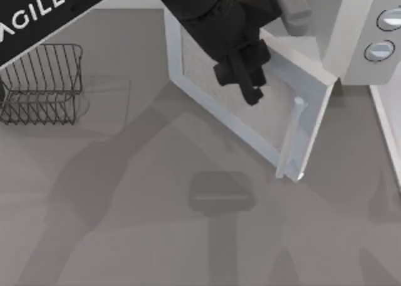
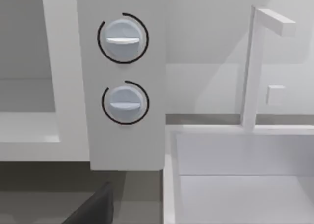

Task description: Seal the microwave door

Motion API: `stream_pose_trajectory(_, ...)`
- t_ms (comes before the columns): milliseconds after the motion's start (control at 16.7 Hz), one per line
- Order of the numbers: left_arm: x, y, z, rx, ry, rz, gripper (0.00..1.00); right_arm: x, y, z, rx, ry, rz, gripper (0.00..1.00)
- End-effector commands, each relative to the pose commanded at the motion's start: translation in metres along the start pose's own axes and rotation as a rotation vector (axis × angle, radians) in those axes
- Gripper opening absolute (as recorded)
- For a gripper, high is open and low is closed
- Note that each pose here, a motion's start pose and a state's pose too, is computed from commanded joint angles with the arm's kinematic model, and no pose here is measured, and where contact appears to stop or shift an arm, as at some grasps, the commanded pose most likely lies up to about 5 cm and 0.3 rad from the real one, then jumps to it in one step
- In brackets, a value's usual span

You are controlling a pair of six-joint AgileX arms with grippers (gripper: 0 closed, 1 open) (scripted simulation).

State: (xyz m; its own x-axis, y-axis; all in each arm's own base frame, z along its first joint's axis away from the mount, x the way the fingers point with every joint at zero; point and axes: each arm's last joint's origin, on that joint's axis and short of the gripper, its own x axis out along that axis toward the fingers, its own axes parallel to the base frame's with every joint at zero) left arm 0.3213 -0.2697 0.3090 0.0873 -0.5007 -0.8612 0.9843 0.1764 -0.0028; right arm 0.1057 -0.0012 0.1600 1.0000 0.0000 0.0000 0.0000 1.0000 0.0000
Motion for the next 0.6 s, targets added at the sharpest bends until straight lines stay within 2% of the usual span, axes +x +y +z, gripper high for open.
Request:
stream_pose_trajectory(180,0.003,-0.002,0.000,-0.001,0.009,-0.016,0.00,0.000,0.000,0.000,0.000,0.000,0.000,1.00)
stream_pose_trajectory(420,0.024,-0.009,0.003,-0.021,0.064,-0.078,0.00,0.000,0.000,0.000,0.000,0.000,0.000,1.00)
stream_pose_trajectory(600,0.023,-0.008,0.010,-0.019,0.050,-0.056,0.00,0.000,0.000,0.000,0.000,0.000,0.000,1.00)
